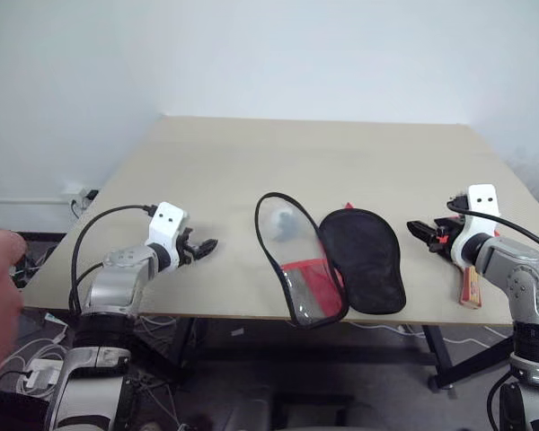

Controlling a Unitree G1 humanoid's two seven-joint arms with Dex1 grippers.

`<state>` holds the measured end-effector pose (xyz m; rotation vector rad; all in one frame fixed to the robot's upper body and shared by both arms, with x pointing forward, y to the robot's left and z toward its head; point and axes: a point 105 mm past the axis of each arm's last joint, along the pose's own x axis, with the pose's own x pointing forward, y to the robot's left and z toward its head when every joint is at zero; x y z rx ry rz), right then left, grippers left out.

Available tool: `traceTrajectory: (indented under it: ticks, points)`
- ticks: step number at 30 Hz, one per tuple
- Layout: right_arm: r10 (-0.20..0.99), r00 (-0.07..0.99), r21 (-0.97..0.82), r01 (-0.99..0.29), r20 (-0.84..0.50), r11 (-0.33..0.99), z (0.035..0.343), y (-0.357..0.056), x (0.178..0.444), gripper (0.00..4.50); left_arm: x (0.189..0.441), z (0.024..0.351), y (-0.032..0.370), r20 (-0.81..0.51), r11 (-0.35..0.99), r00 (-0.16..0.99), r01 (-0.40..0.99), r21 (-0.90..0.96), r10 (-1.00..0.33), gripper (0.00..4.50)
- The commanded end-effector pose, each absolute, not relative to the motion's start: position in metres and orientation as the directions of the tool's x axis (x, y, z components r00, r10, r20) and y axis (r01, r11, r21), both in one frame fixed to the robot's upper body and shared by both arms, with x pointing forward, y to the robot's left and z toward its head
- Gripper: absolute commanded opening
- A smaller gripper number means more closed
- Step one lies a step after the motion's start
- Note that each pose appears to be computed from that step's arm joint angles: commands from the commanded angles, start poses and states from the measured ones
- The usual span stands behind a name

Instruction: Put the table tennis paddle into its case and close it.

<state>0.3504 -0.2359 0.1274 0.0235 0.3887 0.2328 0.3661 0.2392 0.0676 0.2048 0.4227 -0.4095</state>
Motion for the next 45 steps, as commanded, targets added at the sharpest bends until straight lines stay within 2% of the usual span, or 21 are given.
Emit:
traceTrajectory:
  ticks: [1, 8, 12, 15, 18, 22, 28, 39, 45]
  points:
    - [0.244, 0.923, 0.051, -0.24, -0.298, 0.969, 0.152, -0.229, 0.358, 3.5, 0.37, 0.086, 0.239, -0.394, 0.894, 0.855, 0.423, 0.15, -0.338, 3.78]
    - [0.206, 0.935, 0.047, -0.201, -0.289, 0.978, 0.155, -0.238, 0.363, 3.5, 0.377, 0.1, 0.231, -0.358, 0.886, 0.859, 0.44, 0.148, -0.366, 3.78]
    - [0.168, 0.943, 0.06, -0.158, -0.287, 0.986, 0.154, -0.249, 0.363, 3.5, 0.375, 0.107, 0.21, -0.339, 0.843, 0.826, 0.518, 0.142, -0.451, 3.78]
    - [0.105, 0.947, 0.081, -0.084, -0.303, 0.993, 0.146, -0.265, 0.363, 3.5, 0.359, 0.108, 0.185, -0.334, 0.76, 0.751, 0.636, 0.137, -0.569, 3.78]
    - [0.01, 0.94, 0.077, 0.017, -0.341, 0.997, 0.135, -0.29, 0.358, 3.5, 0.348, 0.107, 0.165, -0.33, 0.716, 0.701, 0.691, 0.097, -0.632, 3.78]
    - [-0.109, 0.897, 0.078, 0.157, -0.428, 0.985, 0.12, -0.315, 0.349, 3.5, 0.343, 0.108, 0.153, -0.335, 0.685, 0.666, 0.724, 0.077, -0.666, 3.78]
    - [-0.206, 0.832, 0.058, 0.274, -0.515, 0.96, 0.102, -0.334, 0.332, 3.5, 0.342, 0.094, 0.145, -0.367, 0.665, 0.641, 0.743, 0.075, -0.674, 3.78]
    - [-0.201, 0.76, 0.089, 0.321, -0.619, 0.943, 0.078, -0.329, 0.296, 3.5, 0.349, 0.091, 0.137, -0.366, 0.647, 0.622, 0.76, 0.068, -0.692, 3.78]
    - [-0.202, 0.747, 0.098, 0.336, -0.633, 0.937, 0.067, -0.324, 0.294, 3.5, 0.355, 0.092, 0.134, -0.365, 0.637, 0.617, 0.767, 0.08, -0.697, 3.78]
